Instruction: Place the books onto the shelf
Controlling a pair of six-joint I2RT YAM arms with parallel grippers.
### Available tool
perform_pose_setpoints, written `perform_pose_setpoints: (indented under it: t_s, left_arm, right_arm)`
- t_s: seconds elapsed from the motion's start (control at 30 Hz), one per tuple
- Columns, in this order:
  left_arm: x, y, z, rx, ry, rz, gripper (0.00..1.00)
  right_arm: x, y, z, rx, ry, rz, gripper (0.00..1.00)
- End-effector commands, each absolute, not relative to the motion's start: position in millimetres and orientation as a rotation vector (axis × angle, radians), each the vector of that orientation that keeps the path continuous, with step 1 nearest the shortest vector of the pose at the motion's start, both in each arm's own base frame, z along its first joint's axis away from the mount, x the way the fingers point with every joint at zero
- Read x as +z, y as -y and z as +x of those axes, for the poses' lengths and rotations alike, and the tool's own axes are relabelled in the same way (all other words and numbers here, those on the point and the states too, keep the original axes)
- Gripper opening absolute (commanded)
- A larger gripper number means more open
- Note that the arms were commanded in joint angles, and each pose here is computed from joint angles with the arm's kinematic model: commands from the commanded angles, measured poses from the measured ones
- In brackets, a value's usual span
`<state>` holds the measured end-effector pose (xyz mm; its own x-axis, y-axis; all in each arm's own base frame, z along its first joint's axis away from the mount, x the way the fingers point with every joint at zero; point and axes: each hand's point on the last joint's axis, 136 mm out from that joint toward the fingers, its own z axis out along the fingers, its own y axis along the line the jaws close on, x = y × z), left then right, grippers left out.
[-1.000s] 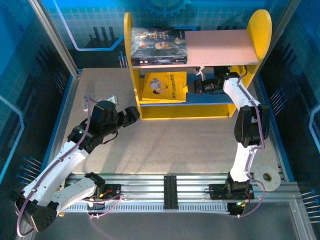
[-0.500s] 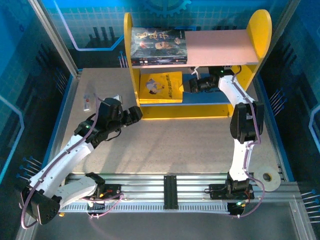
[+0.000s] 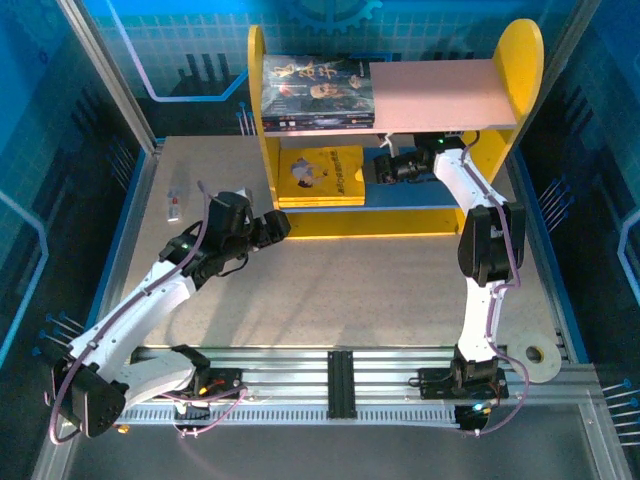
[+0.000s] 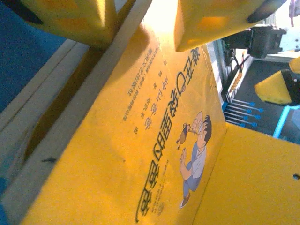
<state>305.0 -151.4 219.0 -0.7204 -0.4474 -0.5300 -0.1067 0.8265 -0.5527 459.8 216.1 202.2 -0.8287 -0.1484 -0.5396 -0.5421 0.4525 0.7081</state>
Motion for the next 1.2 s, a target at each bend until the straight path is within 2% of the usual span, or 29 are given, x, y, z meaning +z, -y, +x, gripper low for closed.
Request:
perform_pose_setpoints:
  t_s: [0.0,0.17,0.37,0.6,0.83,1.17]
  left_arm:
    - [231.8,154.9,311.9,-0.676,-2.292,-0.369,0.83]
    - [230.4,154.4,311.7,-0.671,-2.294,-0.369,0.83]
    - [228.1,153.2,310.0,-0.67,-2.295,-0.374,0.83]
    - [225.9,151.9,308.4,-0.663,-2.302,-0.378,0.84]
    - [225.6,148.8,305.1,-0.655,-2.298,-0.382,0.84]
    - [223.7,147.1,303.3,-0.654,-2.3,-0.392,0.84]
  right_arm:
    - [207.7,-219.8,464.2,1.289,-2.291,-0.574,0.45]
    - [213.6,-214.7,471.5,1.245,-2.294,-0.518,0.58]
    - [221.6,-214.4,468.3,1.224,-2.272,-0.494,0.67]
    - [211.5,-212.0,456.5,1.151,-2.308,-0.462,0.69]
    - [213.0,-220.7,432.6,1.191,-2.282,-0.477,0.7]
    - [212.2,-244.3,421.7,1.252,-2.274,-0.525,0.7]
